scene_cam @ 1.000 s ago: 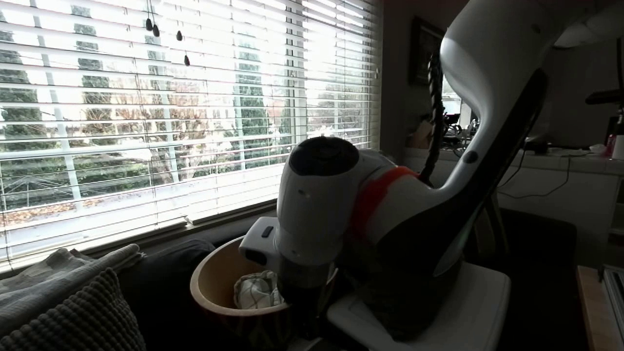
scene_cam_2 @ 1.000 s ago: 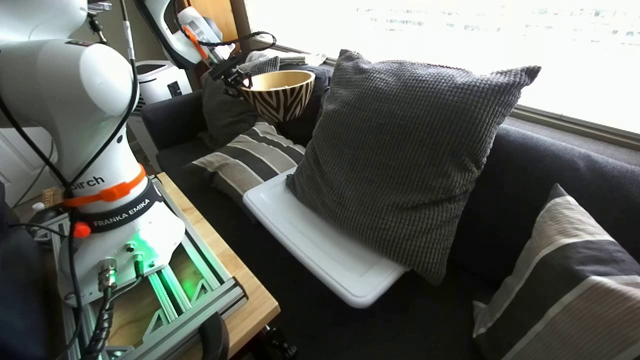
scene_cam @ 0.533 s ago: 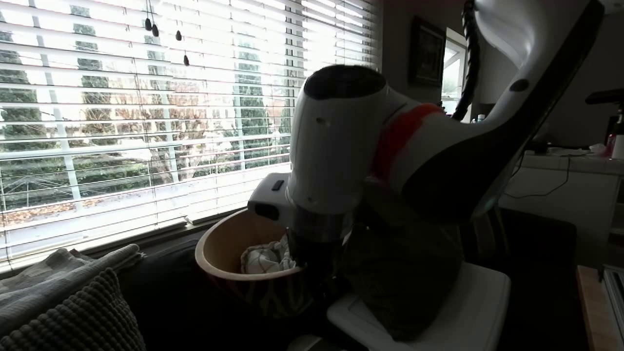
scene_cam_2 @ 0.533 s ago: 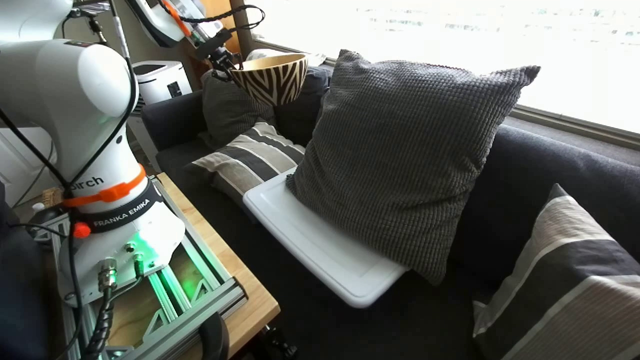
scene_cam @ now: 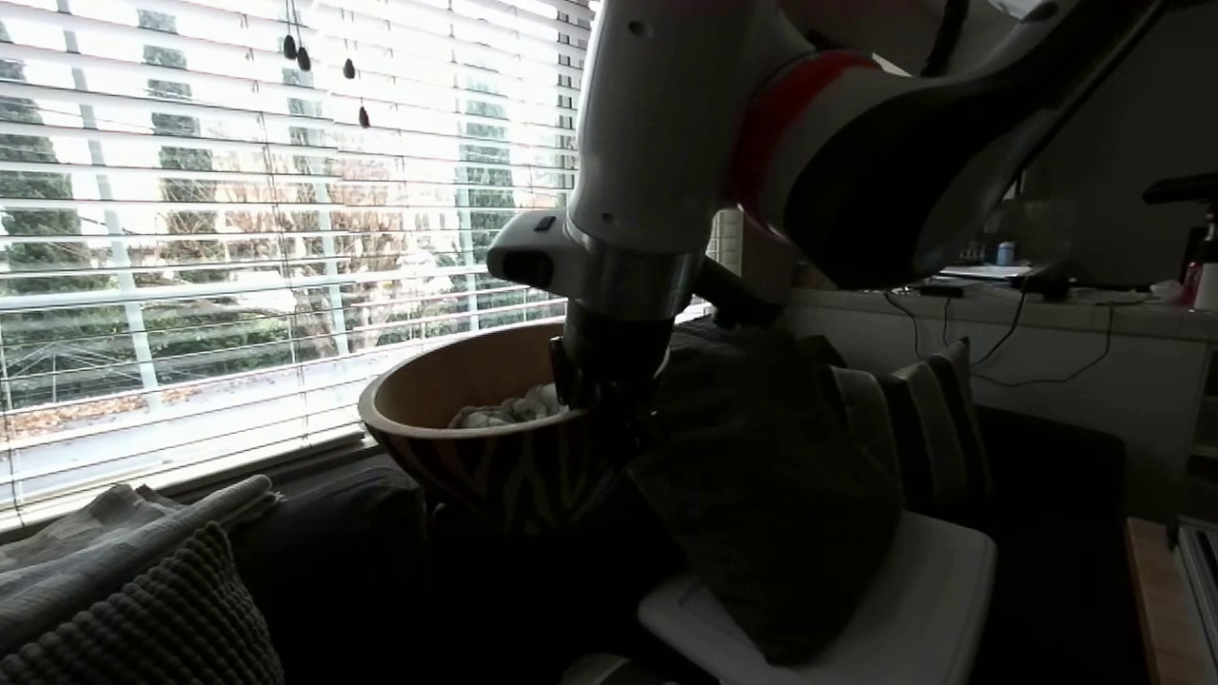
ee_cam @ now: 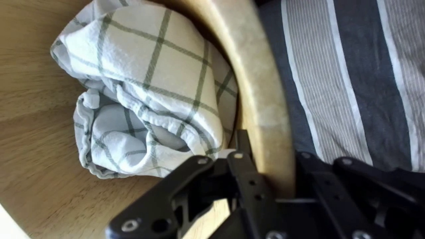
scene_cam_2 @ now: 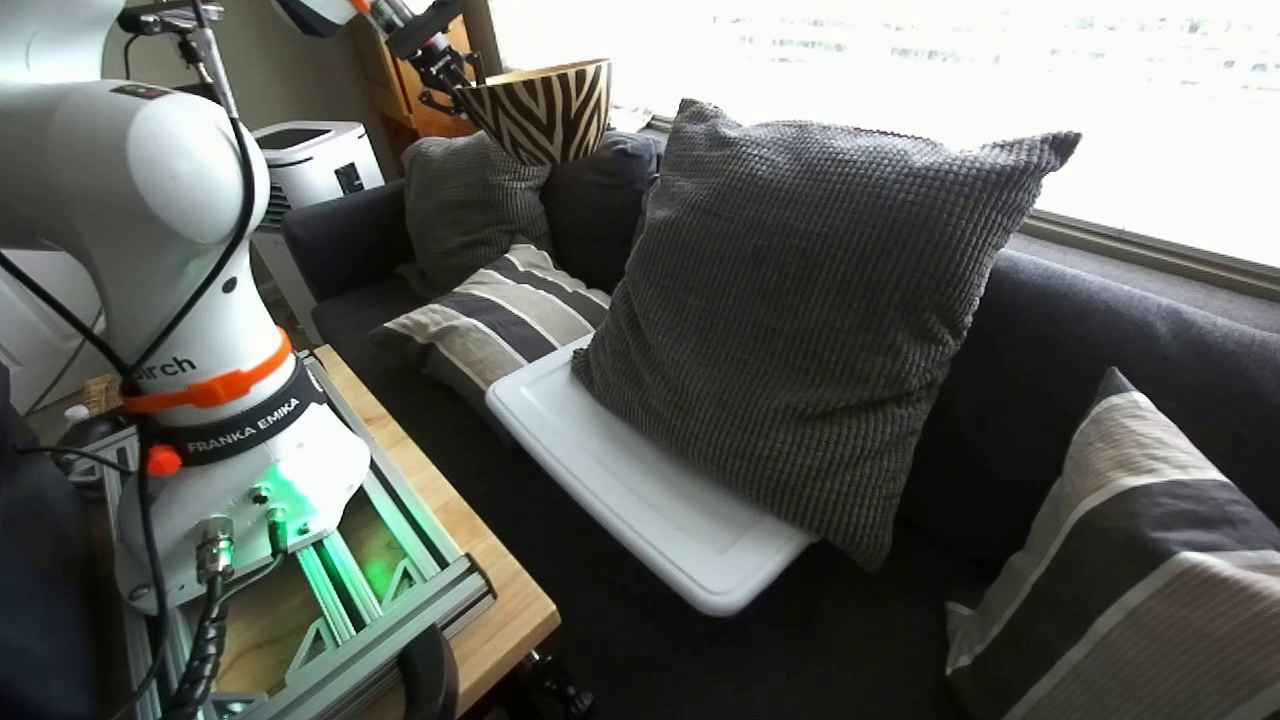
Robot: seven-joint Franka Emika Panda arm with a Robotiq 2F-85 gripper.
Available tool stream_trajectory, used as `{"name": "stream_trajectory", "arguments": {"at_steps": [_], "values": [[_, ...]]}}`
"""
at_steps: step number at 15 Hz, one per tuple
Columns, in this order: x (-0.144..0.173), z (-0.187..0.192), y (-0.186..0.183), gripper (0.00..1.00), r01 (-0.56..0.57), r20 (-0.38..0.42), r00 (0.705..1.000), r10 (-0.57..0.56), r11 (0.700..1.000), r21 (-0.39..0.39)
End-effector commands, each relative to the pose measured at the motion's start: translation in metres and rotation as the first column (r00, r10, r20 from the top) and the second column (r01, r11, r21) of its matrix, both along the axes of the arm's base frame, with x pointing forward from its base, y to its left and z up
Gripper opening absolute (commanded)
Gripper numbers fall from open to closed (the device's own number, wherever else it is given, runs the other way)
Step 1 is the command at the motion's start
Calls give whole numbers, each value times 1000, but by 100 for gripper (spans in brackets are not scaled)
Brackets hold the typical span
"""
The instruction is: Put the bowl on top of the backrest of the chair
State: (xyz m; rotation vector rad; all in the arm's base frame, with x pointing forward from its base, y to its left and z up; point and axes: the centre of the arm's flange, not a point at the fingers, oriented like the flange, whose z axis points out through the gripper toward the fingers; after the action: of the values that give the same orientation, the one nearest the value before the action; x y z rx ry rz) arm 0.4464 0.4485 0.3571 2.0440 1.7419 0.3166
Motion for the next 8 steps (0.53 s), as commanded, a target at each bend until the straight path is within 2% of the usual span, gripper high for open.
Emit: {"name": "stream_trajectory", "arguments": {"at_steps": [1,8], "values": [[4,3,-3,23,-7,-1,1000,7,1000,3],[1,0,-4,23,-14,-13,1000,14,1000,0]]}}
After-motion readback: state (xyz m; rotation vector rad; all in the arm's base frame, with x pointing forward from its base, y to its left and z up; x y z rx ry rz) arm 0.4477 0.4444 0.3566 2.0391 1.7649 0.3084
